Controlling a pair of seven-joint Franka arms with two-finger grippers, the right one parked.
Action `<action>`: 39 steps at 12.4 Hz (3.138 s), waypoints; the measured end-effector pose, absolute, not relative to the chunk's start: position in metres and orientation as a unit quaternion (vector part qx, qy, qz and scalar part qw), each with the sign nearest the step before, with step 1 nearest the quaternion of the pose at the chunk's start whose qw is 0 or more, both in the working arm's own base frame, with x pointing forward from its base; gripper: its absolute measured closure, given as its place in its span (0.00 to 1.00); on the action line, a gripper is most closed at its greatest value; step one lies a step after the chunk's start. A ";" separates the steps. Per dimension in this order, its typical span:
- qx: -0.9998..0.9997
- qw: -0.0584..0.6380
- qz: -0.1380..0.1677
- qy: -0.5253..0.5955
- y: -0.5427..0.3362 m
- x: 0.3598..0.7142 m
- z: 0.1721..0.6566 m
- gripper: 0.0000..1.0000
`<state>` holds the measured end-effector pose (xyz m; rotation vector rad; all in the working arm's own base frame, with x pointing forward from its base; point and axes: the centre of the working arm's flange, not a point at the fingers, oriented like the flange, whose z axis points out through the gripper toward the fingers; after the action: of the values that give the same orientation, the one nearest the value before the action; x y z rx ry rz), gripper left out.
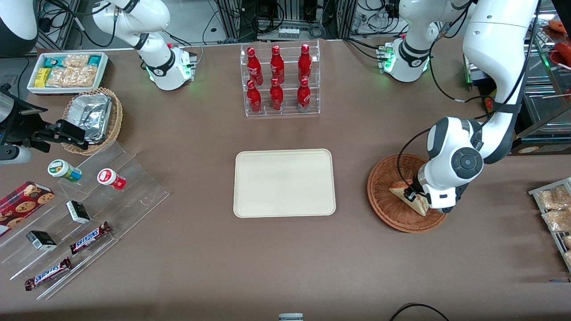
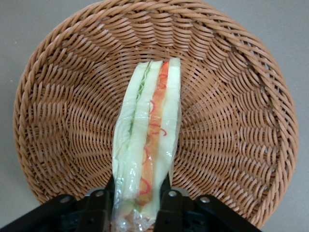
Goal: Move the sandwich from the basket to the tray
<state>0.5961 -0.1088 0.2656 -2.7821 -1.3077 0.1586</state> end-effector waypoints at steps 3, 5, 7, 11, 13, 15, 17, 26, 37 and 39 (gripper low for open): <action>-0.913 0.070 0.071 -0.396 -0.109 0.602 0.294 0.76; -0.931 0.104 0.107 -0.334 -0.128 0.603 0.358 0.85; -0.949 0.102 0.092 -0.284 -0.180 0.596 0.420 0.85; -0.981 0.084 0.059 -0.167 -0.311 0.560 0.427 0.85; -0.989 0.069 0.048 -0.123 -0.362 0.546 0.402 0.85; -0.993 0.058 0.047 -0.089 -0.407 0.539 0.365 0.85; -0.995 0.049 0.050 -0.068 -0.444 0.537 0.325 0.85; -0.998 0.029 0.048 -0.034 -0.496 0.529 0.246 0.79; -0.985 0.079 0.035 -0.147 -0.383 0.562 0.465 0.00; -0.978 0.091 0.039 -0.182 -0.325 0.566 0.511 0.00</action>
<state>0.5662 -0.3250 0.5108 -2.9064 -0.5400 0.1159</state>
